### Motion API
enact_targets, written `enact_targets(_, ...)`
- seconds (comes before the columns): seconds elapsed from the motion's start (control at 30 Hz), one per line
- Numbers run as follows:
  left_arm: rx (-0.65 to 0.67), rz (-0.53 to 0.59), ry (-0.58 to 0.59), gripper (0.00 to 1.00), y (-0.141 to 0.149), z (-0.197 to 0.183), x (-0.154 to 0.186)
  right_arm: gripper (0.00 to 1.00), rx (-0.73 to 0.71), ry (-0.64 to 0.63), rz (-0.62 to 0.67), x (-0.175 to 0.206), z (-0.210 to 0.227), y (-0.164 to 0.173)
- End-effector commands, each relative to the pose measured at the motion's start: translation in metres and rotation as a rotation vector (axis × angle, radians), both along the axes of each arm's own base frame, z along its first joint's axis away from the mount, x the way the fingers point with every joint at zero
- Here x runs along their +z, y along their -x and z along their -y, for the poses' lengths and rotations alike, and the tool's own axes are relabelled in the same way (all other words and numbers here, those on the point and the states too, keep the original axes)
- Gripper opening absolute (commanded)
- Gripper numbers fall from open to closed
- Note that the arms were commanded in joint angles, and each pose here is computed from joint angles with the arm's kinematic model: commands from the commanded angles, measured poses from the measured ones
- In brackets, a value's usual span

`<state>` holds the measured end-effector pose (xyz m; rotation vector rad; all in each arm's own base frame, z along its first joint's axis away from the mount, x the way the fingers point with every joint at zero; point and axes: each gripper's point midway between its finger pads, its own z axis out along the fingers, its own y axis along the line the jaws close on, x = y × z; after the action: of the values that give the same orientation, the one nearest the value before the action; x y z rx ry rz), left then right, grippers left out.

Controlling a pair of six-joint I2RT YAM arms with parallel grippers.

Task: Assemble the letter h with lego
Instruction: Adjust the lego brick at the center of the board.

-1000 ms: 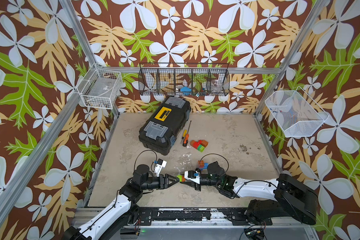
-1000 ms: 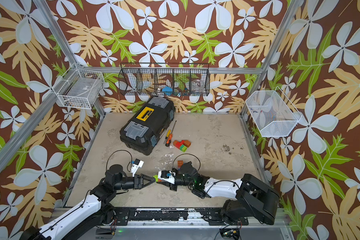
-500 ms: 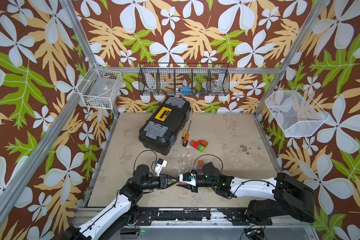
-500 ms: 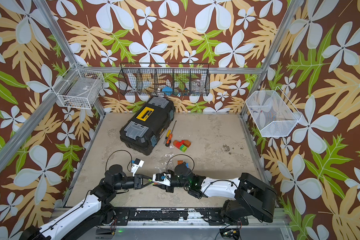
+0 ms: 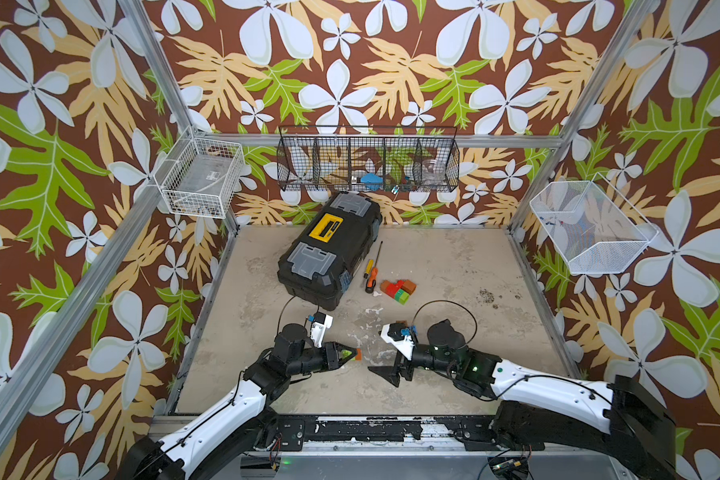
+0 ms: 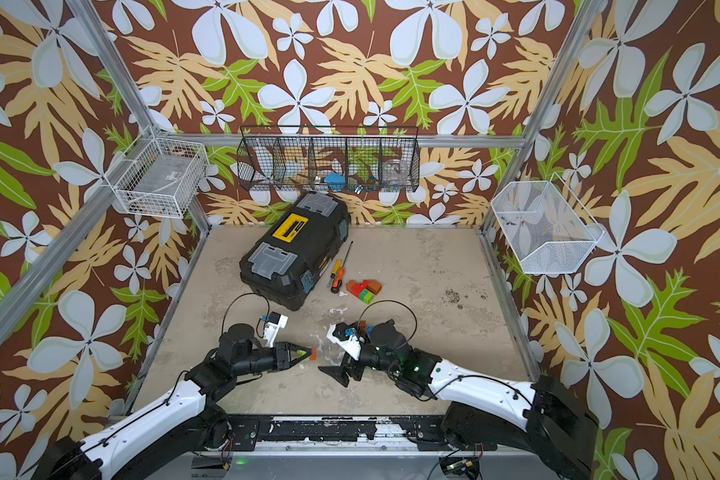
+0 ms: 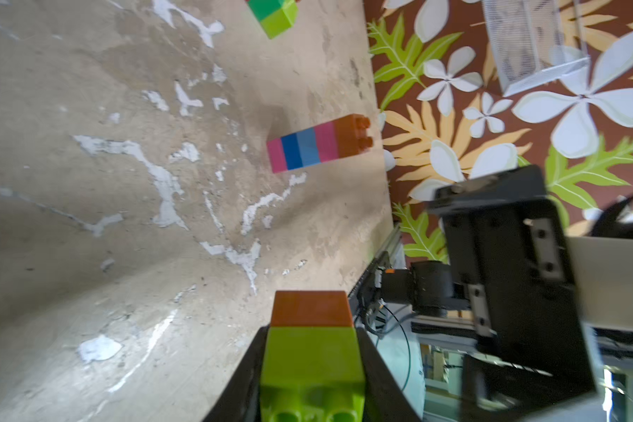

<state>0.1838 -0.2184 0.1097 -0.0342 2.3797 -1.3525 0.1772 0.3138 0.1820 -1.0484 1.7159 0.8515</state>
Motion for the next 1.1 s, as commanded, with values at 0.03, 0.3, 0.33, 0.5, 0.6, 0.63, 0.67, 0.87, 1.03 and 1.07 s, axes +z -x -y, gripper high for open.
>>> enact_targets(0.03,0.089,0.01,-0.228,0.16,-0.012,-0.009,-0.032,1.0,-0.571,0.026,-0.193,0.009,0.069,-0.061)
enact_targets(0.3,0.126,0.104,-0.503,0.19,-0.026,0.026,-0.038,0.95,-0.891,0.119,-0.52,-0.006,0.131,-0.106)
enact_targets(0.33,0.107,0.106,-0.533,0.2,-0.027,0.034,-0.041,0.95,-0.912,0.139,-0.559,-0.011,0.134,-0.11)
enact_targets(0.5,0.023,0.049,-0.675,0.22,-0.031,0.053,-0.069,0.83,-0.97,0.255,-0.679,-0.031,0.14,-0.114)
enact_targets(0.6,-0.003,0.035,-0.722,0.28,-0.034,0.056,-0.08,0.83,-0.977,0.295,-0.726,-0.04,0.142,-0.114)
enact_targets(0.63,-0.016,0.029,-0.724,0.33,-0.033,0.059,-0.082,0.82,-0.976,0.29,-0.739,-0.043,0.142,-0.114)
enact_targets(0.67,-0.026,0.023,-0.725,0.37,-0.033,0.061,-0.085,0.81,-0.974,0.277,-0.753,-0.044,0.142,-0.114)
enact_targets(0.87,-0.031,0.025,-0.683,0.57,-0.035,0.071,-0.079,0.79,-0.979,0.247,-0.769,-0.044,0.145,-0.113)
enact_targets(1.03,-0.003,0.07,-0.602,0.69,-0.039,0.077,-0.051,0.73,-0.97,0.311,-0.794,-0.044,0.146,-0.11)
enact_targets(1.07,0.002,0.08,-0.584,0.69,-0.04,0.077,-0.043,0.72,-0.957,0.308,-0.802,-0.045,0.143,-0.11)
